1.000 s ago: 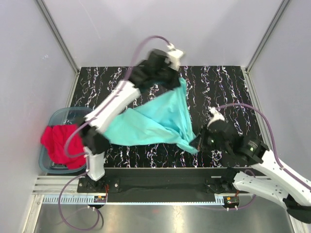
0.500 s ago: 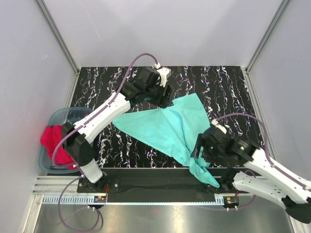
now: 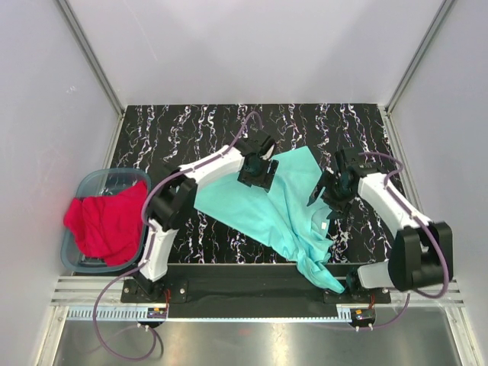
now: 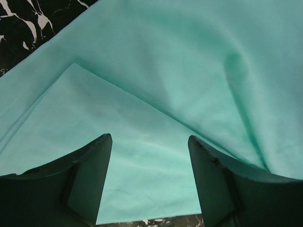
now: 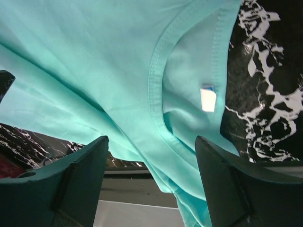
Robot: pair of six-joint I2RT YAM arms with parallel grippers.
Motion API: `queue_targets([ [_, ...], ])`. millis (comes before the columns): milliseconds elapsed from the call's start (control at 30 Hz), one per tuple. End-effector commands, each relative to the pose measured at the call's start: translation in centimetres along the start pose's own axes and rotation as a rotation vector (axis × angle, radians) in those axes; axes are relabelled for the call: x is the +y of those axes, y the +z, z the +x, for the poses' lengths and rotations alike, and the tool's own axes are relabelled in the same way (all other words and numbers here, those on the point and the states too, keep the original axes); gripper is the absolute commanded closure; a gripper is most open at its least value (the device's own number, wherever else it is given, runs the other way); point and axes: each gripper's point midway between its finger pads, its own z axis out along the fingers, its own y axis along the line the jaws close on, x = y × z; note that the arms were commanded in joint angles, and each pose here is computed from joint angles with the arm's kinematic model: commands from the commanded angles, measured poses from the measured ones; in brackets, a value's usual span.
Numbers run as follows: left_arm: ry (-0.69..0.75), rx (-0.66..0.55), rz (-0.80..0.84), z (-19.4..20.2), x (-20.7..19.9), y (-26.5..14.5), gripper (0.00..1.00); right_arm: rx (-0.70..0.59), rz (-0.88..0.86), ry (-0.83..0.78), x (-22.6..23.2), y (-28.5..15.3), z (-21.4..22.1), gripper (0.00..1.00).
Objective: Fold and stack the t-shirts
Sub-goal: Flatten the tshirt out
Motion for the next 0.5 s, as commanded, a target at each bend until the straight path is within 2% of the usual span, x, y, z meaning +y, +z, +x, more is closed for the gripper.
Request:
queue_targets([
  [0, -0.020, -0.070, -0.028, -3.1, 0.0, -0.5, 0.29, 0.016, -0.112, -0.038, 2.4, 0.6, -1.7, 0.19],
  [67, -0.011, -0.042, -0.077, -2.9, 1.3, 0.6, 0.29, 0.044, -0.126, -0.026, 3.0, 1.8, -2.3, 0.19],
  [200, -0.016, -0.013, -0.095, -2.9, 2.7, 2.1, 0.41, 0.069, -0.085, -0.026, 2.8, 3.9, -3.2, 0.19],
  [233, -0.013, -0.015, -0.094, -2.9, 2.8, 2.2, 0.53, 0.062, -0.075, -0.029, 2.8, 4.2, -3.6, 0.20],
  [300, -0.012, -0.018, -0.094, -3.0, 3.1, 2.0, 0.65, 0.070, -0.043, -0.017, 2.3, 5.3, -4.0, 0.21],
  [333, -0.005, -0.014, -0.091, -2.8, 3.1, 1.8, 0.75, 0.066, -0.046, -0.014, 2.3, 5.7, -4.4, 0.22],
  [400, 0.007, -0.020, -0.086, -2.8, 3.2, 1.7, 0.85, 0.075, -0.042, -0.007, 2.5, 6.5, -4.8, 0.25],
  [433, 0.010, -0.017, -0.084, -2.6, 3.2, 1.7, 1.00, 0.069, -0.046, -0.009, 2.8, 6.7, -5.1, 0.25],
  [467, 0.011, -0.016, -0.084, -2.5, 3.2, 1.7, 1.00, 0.085, -0.042, 0.001, 2.7, 7.2, -5.1, 0.26],
])
